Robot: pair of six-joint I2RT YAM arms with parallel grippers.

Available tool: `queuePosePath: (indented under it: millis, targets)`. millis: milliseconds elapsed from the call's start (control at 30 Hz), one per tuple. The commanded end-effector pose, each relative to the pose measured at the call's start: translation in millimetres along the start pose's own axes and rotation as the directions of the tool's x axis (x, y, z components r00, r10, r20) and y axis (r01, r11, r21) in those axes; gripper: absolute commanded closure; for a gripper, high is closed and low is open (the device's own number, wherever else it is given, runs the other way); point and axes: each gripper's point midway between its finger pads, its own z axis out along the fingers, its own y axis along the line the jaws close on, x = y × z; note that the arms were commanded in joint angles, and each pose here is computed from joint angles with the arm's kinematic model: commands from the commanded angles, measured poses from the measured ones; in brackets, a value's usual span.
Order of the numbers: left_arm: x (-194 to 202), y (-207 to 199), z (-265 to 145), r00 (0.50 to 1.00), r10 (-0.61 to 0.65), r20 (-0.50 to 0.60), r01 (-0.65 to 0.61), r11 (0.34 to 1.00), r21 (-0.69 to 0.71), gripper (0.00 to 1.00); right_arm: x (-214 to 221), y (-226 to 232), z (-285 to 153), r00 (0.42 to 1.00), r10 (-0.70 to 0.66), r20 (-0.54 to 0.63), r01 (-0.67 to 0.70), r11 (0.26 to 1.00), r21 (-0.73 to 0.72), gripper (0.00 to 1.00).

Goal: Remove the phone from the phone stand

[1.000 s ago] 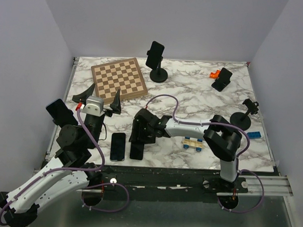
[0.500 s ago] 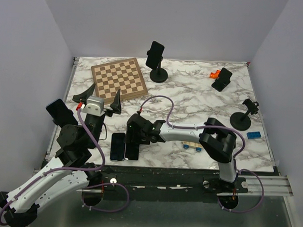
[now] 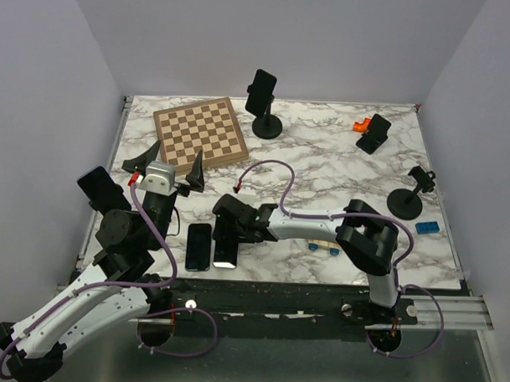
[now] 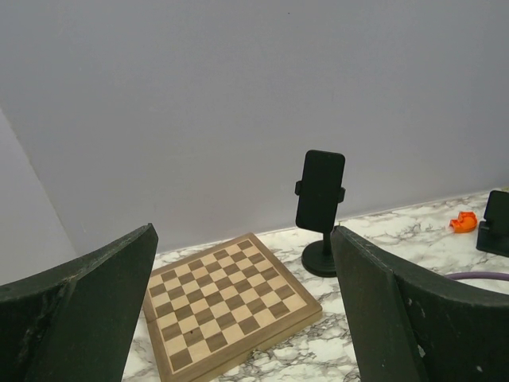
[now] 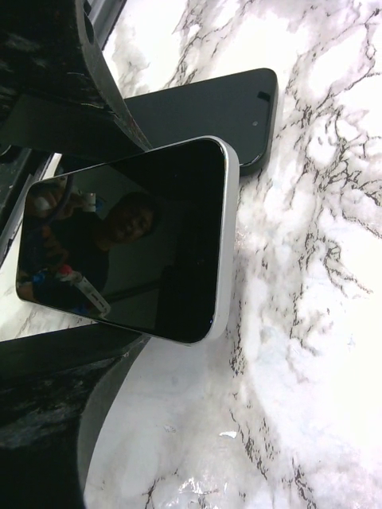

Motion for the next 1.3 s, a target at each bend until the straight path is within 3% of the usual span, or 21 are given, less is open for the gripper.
queuePosePath:
  millis: [0, 233, 400, 800, 1033, 1267]
  targets:
    - [-1.0, -1.0, 0.2, 1.0, -0.004, 0.004, 0.004, 1.0, 0.002, 0.01, 23.1, -56.8, 13.1, 0.997, -0.067, -0.047, 0.075, 0.977, 0.198, 0.38]
    - [-1.2, -0.4, 0.2, 1.0, -0.003, 0.005, 0.003, 1.0, -0.001, 0.02, 31.1, -57.2, 18.9, 0.994, -0.085, -0.063, 0.097, 0.972, 0.214, 0.23]
    - [-1.6, -0.6, 0.1, 1.0, -0.003, 0.006, 0.003, 1.0, 0.001, 0.01, 32.4, -61.6, 19.0, 0.993, -0.105, -0.054, 0.115, 0.964, 0.242, 0.06]
    - [-0.5, -2.3, 0.8, 1.0, -0.004, 0.002, 0.004, 1.0, 0.007, 0.01, 22.0, -53.3, 9.8, 0.993, -0.115, -0.026, 0.117, 0.966, 0.23, 0.04]
    - [-2.4, -1.9, 0.0, 1.0, -0.015, 0.006, 0.015, 1.0, 0.008, 0.02, -11.8, -38.3, -19.6, 0.979, -0.166, 0.12, 0.15, 0.98, 0.132, 0.0]
    - [-5.4, 0.8, -2.2, 1.0, -0.023, 0.015, 0.023, 1.0, 0.004, 0.02, -78.0, -37.1, -68.1, 0.898, -0.222, 0.38, 0.185, 0.974, 0.131, 0.0]
